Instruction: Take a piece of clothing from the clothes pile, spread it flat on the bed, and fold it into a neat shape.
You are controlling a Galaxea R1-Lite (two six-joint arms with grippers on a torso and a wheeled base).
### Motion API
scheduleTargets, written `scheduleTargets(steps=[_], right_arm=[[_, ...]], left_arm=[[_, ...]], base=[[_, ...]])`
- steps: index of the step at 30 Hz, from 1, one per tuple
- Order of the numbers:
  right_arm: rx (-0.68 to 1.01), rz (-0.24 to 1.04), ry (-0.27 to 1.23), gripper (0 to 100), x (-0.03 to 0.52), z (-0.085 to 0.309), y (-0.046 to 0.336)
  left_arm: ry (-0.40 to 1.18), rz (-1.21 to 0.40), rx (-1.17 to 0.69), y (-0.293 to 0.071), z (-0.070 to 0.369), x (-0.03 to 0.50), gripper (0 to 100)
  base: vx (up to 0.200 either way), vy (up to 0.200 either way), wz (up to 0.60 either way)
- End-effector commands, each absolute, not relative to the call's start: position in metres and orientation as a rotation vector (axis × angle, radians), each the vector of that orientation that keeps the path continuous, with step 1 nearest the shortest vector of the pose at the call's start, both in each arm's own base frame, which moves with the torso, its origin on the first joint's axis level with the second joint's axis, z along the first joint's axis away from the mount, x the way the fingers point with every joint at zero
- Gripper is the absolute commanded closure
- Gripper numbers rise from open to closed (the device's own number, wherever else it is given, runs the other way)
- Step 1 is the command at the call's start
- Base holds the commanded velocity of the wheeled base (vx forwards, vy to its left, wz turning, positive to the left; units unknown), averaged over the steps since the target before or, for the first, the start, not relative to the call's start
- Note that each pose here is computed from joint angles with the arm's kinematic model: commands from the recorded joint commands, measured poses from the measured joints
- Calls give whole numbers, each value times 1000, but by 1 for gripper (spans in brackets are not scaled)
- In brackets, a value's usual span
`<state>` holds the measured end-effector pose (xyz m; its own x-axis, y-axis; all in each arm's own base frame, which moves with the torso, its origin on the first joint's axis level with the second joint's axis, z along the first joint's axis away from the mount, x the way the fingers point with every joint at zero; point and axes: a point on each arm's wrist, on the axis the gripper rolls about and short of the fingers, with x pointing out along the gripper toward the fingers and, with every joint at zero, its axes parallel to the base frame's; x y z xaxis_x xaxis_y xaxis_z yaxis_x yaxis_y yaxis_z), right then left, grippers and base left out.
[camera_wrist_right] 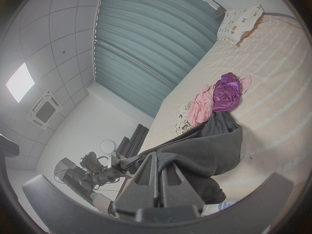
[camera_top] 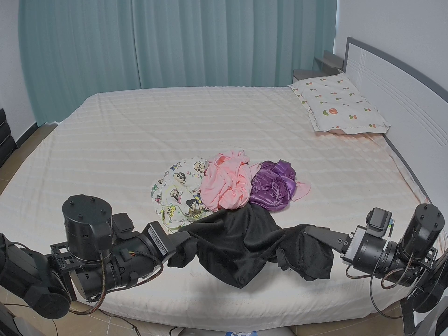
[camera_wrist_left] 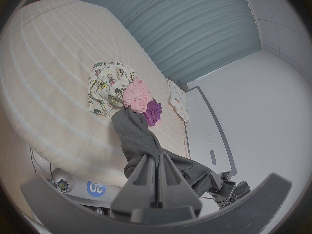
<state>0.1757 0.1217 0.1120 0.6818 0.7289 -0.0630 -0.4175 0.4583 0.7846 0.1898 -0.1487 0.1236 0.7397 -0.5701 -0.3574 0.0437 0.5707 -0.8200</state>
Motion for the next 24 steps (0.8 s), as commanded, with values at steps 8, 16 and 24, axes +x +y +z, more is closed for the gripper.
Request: scheduleTargets(steps=[8,16,24], right_arm=[[823,728,427,100,179,109,123],[831,688,380,100,181,113,124],[833,682,364,100,181,115,124]], left_arm=[[653,-390,-905,-148,124,190,100],[646,-380,-924,-143,126,190,100],[653,-430,-937,-138,132,183,100]], base=[[0,0,0],[0,0,0],[0,200,0]])
